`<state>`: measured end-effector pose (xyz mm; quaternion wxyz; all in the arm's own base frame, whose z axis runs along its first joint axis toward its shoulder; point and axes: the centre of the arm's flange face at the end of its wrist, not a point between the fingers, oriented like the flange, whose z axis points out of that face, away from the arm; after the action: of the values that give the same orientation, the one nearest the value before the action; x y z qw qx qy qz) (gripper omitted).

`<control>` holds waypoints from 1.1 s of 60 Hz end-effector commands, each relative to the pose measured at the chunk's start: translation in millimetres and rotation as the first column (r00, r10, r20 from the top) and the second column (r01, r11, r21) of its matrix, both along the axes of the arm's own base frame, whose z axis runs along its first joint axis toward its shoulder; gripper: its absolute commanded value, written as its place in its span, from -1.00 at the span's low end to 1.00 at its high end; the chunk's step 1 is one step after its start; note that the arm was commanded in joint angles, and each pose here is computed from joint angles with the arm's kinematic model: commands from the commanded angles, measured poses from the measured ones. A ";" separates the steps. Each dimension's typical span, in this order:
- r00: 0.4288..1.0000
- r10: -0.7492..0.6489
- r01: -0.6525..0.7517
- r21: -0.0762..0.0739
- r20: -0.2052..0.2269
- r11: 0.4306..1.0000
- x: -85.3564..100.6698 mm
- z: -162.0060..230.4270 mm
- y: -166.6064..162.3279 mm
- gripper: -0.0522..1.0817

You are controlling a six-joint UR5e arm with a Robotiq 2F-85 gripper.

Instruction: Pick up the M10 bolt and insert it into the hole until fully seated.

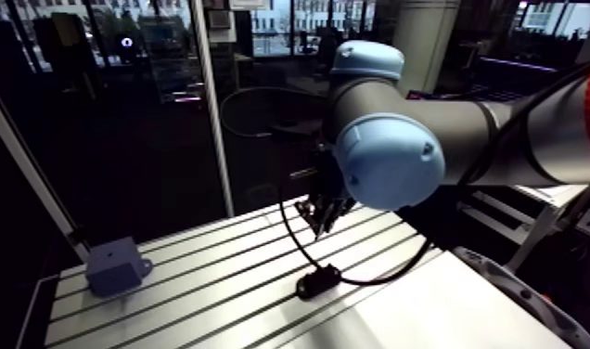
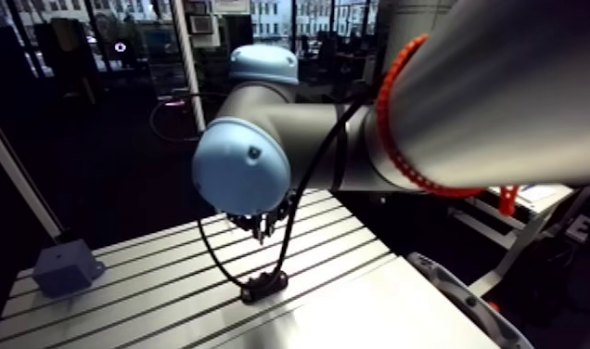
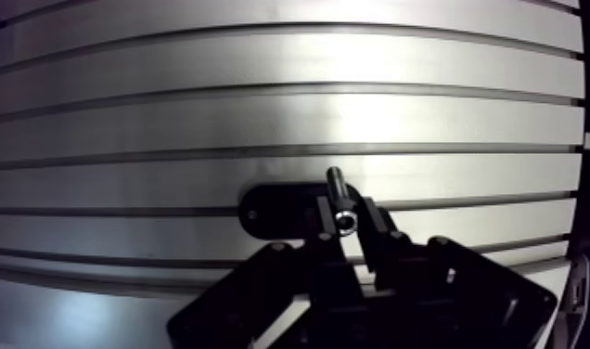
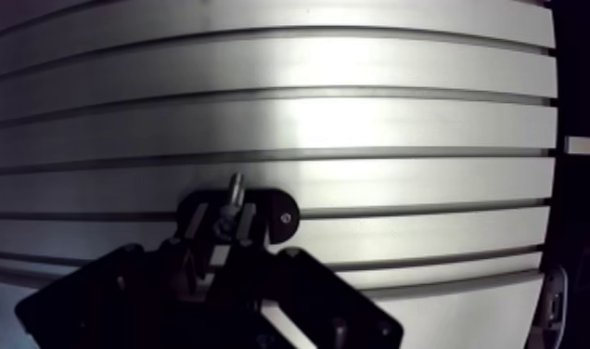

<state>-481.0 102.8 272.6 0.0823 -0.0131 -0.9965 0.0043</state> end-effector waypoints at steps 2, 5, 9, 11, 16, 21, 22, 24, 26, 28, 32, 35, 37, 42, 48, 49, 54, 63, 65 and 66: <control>0.999 -0.031 0.032 -0.019 0.032 0.999 -20.0 35.5 -8.7 0.99; 0.999 -0.032 0.033 -0.023 0.041 0.999 -26.0 46.1 -12.5 0.99; 0.998 -0.040 0.042 -0.030 0.054 0.999 -32.3 58.0 -16.0 0.99; 0.997 -0.043 0.045 -0.035 0.061 0.998 -35.8 64.2 -18.7 0.99; 0.995 -0.044 0.048 -0.046 0.086 0.998 -45.7 80.9 -30.2 0.99; 0.994 -0.043 0.048 -0.050 0.097 0.998 -52.9 88.9 -36.7 0.99; 0.994 -0.041 0.046 -0.053 0.104 0.997 -56.7 92.3 -40.3 0.99; 0.993 -0.039 0.045 -0.055 0.109 0.997 -60.2 97.8 -44.8 0.99; 0.993 -0.036 0.043 -0.056 0.116 0.997 -63.9 102.1 -49.3 0.99; 0.991 -0.032 0.039 -0.056 0.126 0.998 -68.3 105.4 -54.1 0.99; 0.989 -0.006 0.012 -0.035 0.151 0.999 -84.1 118.8 -76.5 0.99; 0.990 0.002 0.003 -0.032 0.144 0.999 -87.9 123.3 -82.4 0.99; 0.990 0.006 -0.002 -0.028 0.140 1.000 -97.0 128.6 -88.9 0.99; 0.987 0.030 -0.026 -0.028 0.157 0.999 -109.0 132.9 -104.7 0.99; 0.983 0.048 -0.047 -0.013 0.175 0.999 -119.7 134.8 -117.1 0.99; 0.983 0.048 -0.047 -0.013 0.175 0.999 -119.7 134.8 -117.1 0.99; 0.981 0.047 -0.049 0.003 0.187 0.999 -128.9 135.7 -129.3 0.99; 0.970 0.088 -0.093 0.012 0.225 0.996 -141.7 135.3 -153.8 0.99; 0.968 0.096 -0.101 0.011 0.231 0.995 -144.4 134.8 -158.2 0.99; 0.968 0.096 -0.101 0.011 0.231 0.995 -144.4 134.8 -158.2 0.99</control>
<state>-601.1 -14.8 404.3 -0.0088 0.0084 -0.9999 0.0068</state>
